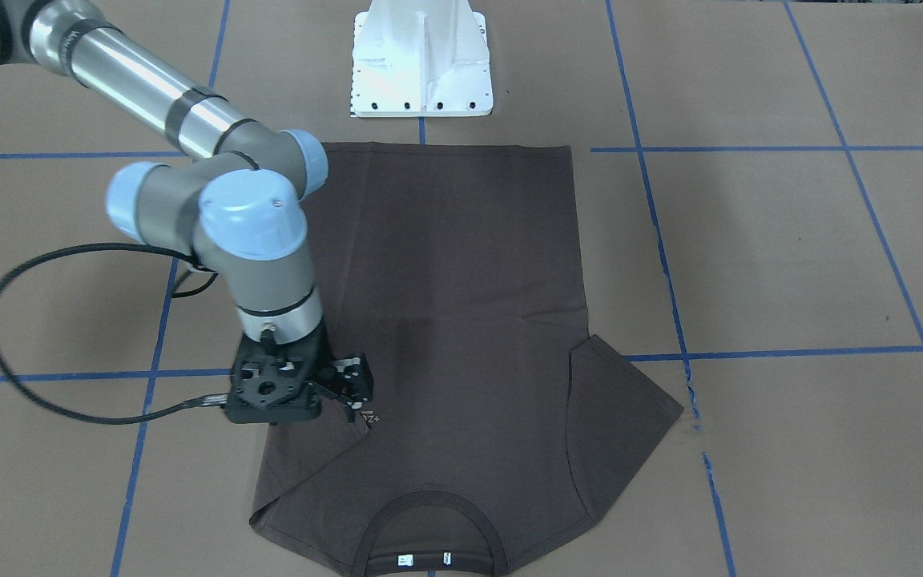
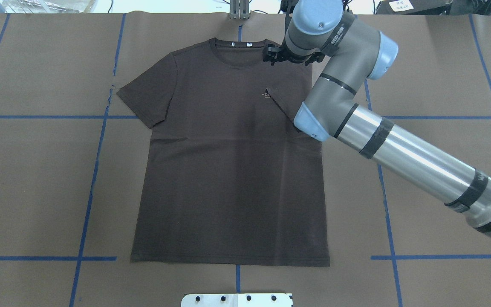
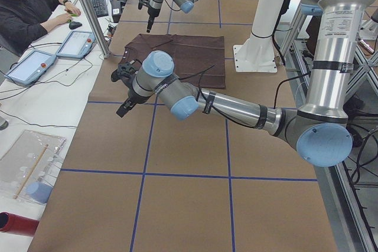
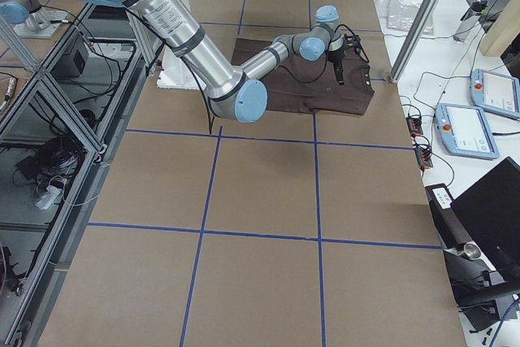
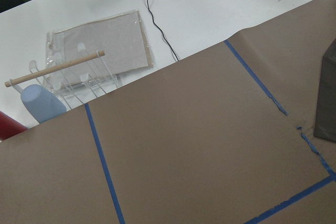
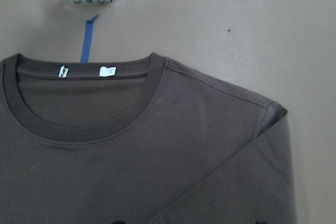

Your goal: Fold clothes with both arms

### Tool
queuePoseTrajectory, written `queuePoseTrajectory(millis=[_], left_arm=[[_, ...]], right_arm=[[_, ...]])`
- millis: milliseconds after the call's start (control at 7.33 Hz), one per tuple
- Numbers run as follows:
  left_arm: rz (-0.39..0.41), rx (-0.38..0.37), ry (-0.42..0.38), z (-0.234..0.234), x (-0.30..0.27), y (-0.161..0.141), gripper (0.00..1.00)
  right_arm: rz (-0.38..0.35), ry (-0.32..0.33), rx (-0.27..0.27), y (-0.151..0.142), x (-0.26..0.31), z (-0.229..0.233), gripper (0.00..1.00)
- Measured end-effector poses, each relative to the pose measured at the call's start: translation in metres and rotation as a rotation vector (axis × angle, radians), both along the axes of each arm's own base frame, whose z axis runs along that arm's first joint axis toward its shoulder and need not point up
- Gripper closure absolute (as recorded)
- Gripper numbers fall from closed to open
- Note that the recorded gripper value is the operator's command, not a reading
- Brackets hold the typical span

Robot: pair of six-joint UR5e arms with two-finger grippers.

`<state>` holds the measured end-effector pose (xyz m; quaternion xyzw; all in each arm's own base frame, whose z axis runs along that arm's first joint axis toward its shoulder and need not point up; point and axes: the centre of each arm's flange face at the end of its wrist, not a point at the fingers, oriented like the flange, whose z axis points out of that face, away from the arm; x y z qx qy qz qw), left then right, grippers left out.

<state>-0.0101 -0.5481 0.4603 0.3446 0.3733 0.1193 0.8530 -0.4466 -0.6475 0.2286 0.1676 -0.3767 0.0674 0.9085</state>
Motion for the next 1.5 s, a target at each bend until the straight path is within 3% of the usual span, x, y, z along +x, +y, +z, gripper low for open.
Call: queuePoseTrajectory(millis=[273,409,545,955,1500], left_arm=[[0.019,-0.093,0.088,-0.011,0.067,-0.027,0.2],[0.001,-0.156,0.138,-0.017,0.104,-0.041,0.35],[-0.033,-0.217,0.177,-0.025,0.143,-0.056,0.41],[-0.136,-0.337,0.222,-0.044,0.252,-0.083,0.42],[-0.244,-0.406,0.232,-0.029,0.374,-0.077,0.44]], right_arm=[[-0.097,0.016,0.007,0.011,0.104,0.012,0.0],[-0.15,0.012,0.027,0.015,0.145,0.035,0.0],[-0.194,-0.01,0.044,0.017,0.179,0.065,0.0],[-0.253,-0.05,0.073,0.023,0.254,0.131,0.0],[-0.255,-0.049,0.075,0.024,0.265,0.141,0.0]])
